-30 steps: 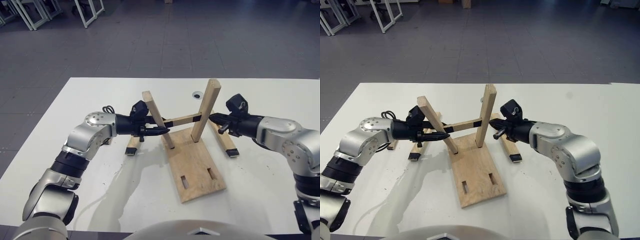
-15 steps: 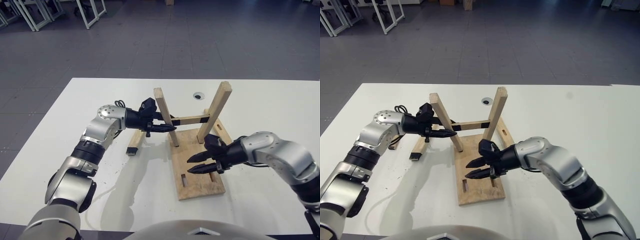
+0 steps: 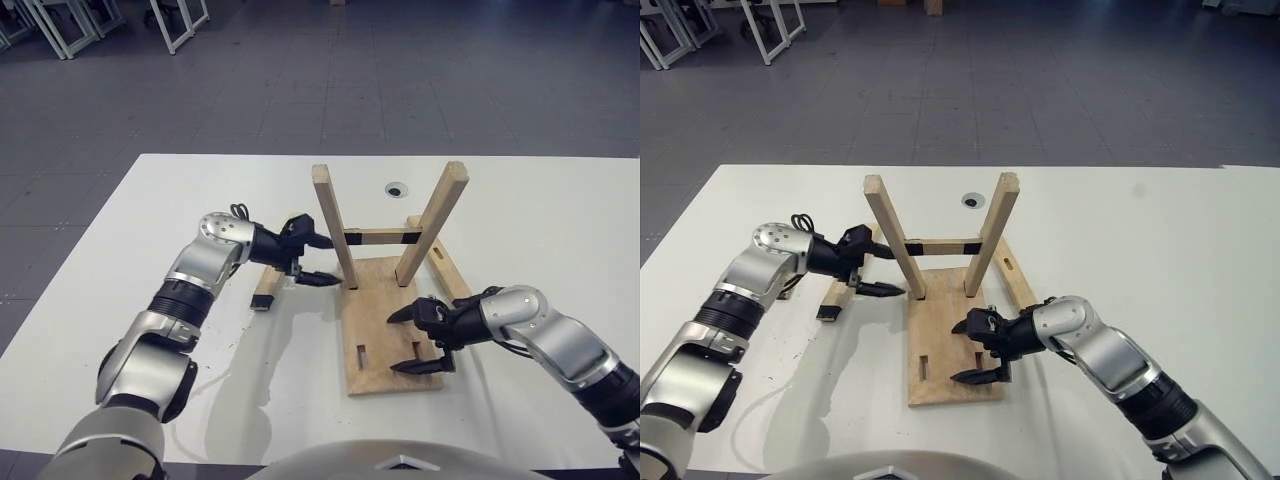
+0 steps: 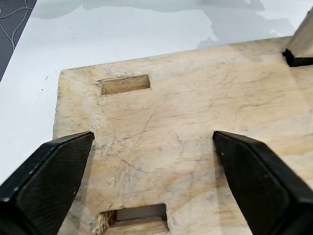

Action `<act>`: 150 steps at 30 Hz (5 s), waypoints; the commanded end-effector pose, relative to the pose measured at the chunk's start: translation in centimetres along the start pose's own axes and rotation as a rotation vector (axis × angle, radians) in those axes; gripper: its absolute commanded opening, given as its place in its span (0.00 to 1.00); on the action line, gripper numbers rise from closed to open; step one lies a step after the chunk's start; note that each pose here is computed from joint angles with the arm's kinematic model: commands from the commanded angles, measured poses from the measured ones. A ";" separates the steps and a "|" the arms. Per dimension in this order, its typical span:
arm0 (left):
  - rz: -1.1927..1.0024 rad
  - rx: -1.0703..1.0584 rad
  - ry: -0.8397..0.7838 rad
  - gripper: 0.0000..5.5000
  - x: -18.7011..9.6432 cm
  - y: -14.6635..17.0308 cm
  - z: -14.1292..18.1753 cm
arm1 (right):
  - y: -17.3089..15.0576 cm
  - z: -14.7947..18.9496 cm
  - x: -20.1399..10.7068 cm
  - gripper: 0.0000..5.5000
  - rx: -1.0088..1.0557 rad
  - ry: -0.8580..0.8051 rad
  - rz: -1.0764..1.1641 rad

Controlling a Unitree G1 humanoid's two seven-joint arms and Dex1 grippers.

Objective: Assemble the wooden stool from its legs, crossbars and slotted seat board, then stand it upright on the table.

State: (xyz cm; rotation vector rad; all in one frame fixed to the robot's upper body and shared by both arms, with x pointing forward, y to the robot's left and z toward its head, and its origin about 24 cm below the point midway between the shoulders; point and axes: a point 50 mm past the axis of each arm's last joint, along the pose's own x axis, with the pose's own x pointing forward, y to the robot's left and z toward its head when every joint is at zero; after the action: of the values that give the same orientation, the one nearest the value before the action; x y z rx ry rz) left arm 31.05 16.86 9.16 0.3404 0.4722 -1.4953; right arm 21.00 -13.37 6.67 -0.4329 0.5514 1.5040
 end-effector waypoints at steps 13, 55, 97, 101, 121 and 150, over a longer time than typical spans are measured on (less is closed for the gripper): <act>0.955 -0.138 -0.456 0.88 -11.7 3.9 13.9 | -1.7 3.8 -0.9 0.97 0.134 -0.240 -0.219; 0.014 -0.312 -1.013 0.67 -5.6 -6.3 20.6 | -2.1 -3.5 1.4 0.97 0.159 0.149 -0.262; 1.373 -0.840 0.063 0.67 -6.5 -8.4 -14.4 | 1.9 7.1 -0.7 0.97 0.359 -0.371 -0.364; 1.330 -0.827 0.000 0.67 -6.1 -6.9 -13.3 | 1.7 7.5 -0.8 0.97 0.358 -0.374 -0.369; 1.208 -0.917 0.115 0.24 -2.2 -10.0 -18.6 | 0.3 8.7 -1.4 0.97 0.356 -0.407 -0.377; 1.229 0.207 -0.490 0.24 2.5 -14.4 5.2 | -5.0 16.8 -3.0 0.86 0.728 -0.923 -0.042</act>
State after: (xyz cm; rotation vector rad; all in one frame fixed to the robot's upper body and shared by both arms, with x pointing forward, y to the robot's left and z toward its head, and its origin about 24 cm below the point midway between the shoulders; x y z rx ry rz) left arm 17.06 11.50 13.86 0.3185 -0.3097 -0.3527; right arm 27.36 -6.51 20.39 0.7724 0.3464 1.1314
